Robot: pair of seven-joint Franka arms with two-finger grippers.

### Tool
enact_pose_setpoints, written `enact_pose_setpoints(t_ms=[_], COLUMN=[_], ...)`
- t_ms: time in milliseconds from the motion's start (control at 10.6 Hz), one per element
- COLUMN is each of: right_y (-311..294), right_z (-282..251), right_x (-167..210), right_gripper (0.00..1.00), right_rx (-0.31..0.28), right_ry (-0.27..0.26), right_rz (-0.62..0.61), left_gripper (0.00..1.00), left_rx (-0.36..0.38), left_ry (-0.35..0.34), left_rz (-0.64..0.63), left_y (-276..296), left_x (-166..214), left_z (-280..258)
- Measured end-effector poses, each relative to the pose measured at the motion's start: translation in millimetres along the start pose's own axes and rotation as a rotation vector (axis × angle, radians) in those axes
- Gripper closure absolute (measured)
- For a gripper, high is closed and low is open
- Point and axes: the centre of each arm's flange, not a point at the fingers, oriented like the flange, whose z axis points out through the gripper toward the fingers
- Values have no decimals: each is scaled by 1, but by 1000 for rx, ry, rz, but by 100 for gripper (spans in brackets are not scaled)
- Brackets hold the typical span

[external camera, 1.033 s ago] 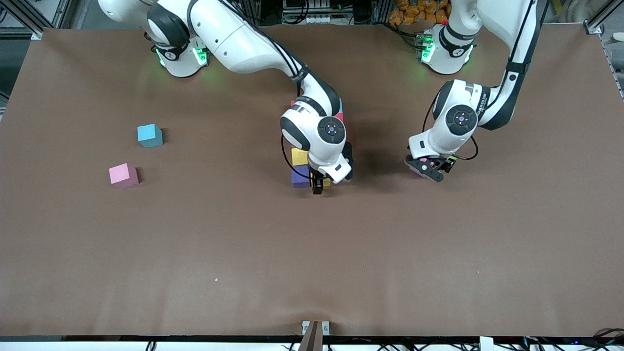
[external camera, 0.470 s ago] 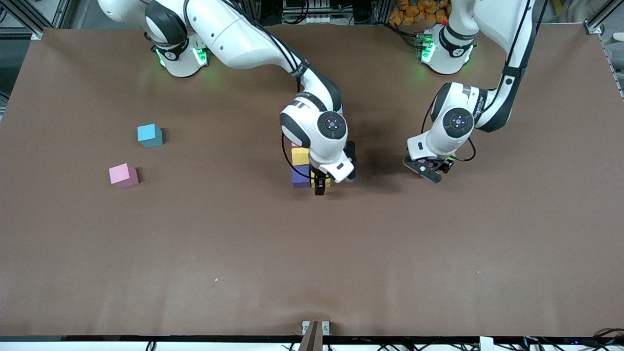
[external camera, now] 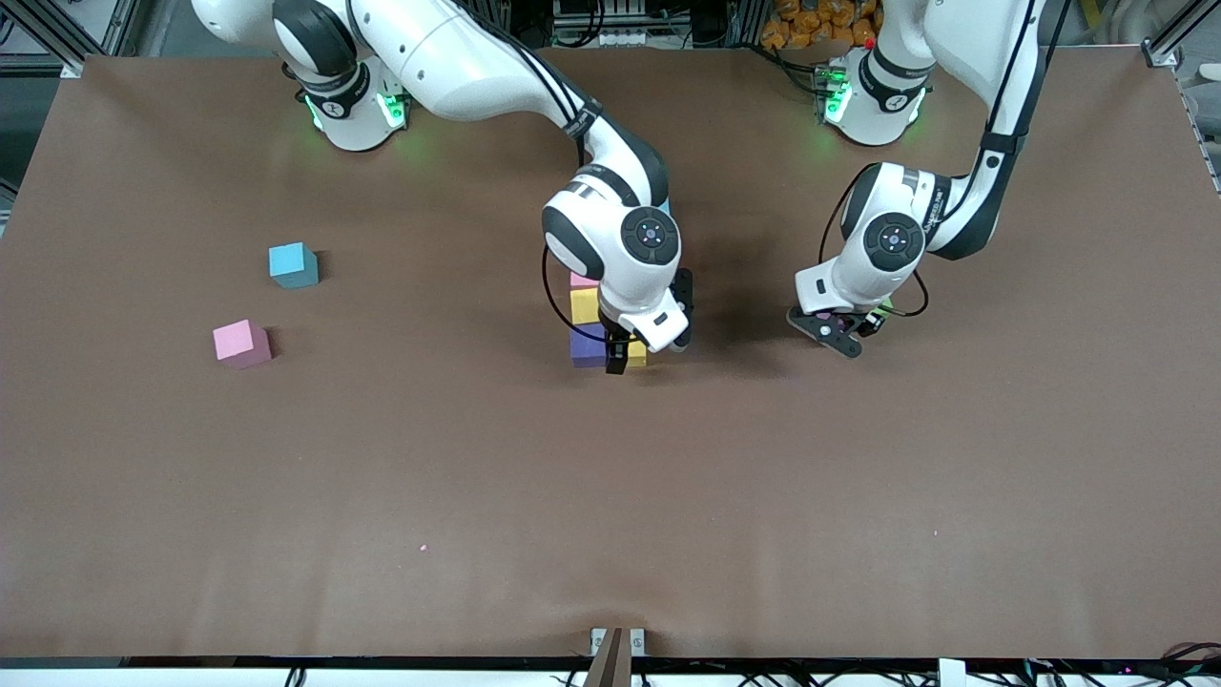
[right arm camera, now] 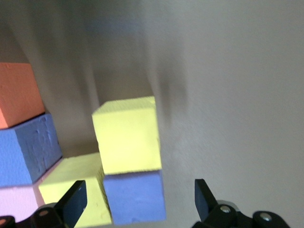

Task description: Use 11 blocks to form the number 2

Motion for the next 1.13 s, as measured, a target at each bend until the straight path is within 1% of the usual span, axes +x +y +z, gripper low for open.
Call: enact_pose_setpoints(t_ms=[94,188,282,470,657,845,1127], right_y=[13,30,49,88,115,144,185], right_z=[-9,-19,-29,-54,-78,-97,-105], right_x=[-14,-33,-55,-104,-143,-188,-262], right_gripper=[0,0,0,0,0,0,0], right_rx=[13,28,37,40,29,15,11], right_ry=[1,0,-1,12,32,53,66], right_rz=[30,68,107,187,250,327,539], left_gripper=[40,42,44,44,44,44,44], left_rx=[0,2,7,20,24,23,34], left_ry=[1,7,22,67,104,118,142], left_rz=[0,2,6,36,96,155,301], left_y=[0,0,0,8,35,63,80], left_x=[0,2,7,27,55,87,118], left_z=[0,-2,-7,-26,-42,-49,-49])
